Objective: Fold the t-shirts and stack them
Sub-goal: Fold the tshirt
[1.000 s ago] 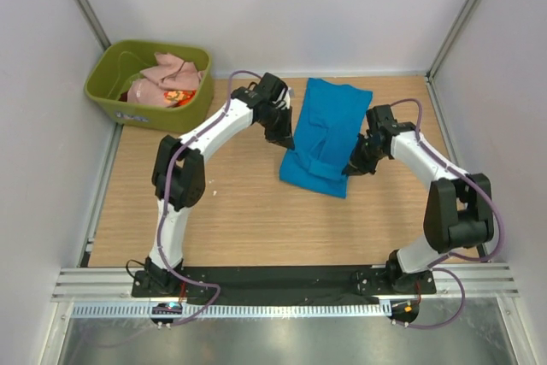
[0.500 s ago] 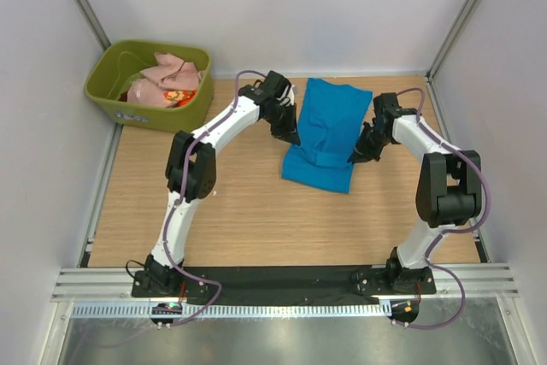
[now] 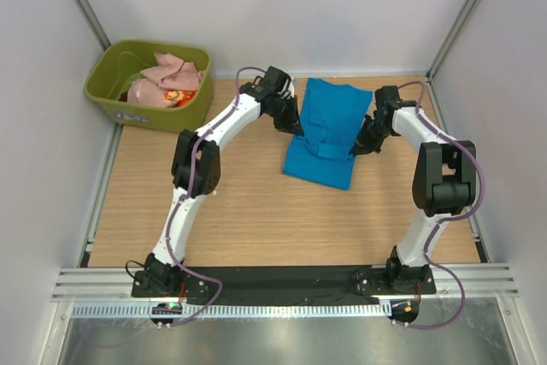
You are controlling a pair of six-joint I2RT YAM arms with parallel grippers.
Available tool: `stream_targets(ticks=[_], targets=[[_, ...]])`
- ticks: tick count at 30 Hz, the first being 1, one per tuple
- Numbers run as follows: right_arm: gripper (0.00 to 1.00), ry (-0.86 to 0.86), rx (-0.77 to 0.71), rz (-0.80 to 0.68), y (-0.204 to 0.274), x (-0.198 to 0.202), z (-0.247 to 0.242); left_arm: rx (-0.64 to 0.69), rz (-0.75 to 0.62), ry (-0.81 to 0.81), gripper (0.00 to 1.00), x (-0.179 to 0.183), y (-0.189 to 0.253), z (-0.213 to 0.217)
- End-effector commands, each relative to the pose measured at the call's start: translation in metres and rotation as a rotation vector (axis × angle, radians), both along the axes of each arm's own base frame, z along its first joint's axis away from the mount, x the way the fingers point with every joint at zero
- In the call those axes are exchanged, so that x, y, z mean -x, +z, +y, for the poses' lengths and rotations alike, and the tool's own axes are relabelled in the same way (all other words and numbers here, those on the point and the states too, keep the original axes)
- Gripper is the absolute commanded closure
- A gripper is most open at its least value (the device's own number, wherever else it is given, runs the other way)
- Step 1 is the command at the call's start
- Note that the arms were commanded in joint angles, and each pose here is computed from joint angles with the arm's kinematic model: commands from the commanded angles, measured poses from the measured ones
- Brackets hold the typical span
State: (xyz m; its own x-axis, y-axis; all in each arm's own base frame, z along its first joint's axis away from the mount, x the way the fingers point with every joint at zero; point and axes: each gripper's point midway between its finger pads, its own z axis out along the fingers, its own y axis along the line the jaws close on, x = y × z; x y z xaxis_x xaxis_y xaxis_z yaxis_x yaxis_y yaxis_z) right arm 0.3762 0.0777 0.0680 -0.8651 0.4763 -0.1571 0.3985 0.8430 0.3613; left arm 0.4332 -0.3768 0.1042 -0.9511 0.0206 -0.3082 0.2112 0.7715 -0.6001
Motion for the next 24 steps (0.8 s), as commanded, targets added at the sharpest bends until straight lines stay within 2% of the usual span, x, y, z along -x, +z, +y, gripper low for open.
stream_targets(ticks=[1,11,24], targets=[[0.99,-0.012,0.008,-0.047,0.011,-0.017,-0.004,0.079,-0.046,0.004,1.00,-0.015,0.022,-0.010],[0.99,-0.021,0.019,-0.034,0.004,-0.026,-0.007,0.129,-0.082,0.035,1.00,-0.034,0.029,-0.016],[0.99,-0.057,0.015,-0.088,0.012,-0.041,-0.010,0.158,-0.125,0.041,1.00,-0.049,0.034,-0.023]])
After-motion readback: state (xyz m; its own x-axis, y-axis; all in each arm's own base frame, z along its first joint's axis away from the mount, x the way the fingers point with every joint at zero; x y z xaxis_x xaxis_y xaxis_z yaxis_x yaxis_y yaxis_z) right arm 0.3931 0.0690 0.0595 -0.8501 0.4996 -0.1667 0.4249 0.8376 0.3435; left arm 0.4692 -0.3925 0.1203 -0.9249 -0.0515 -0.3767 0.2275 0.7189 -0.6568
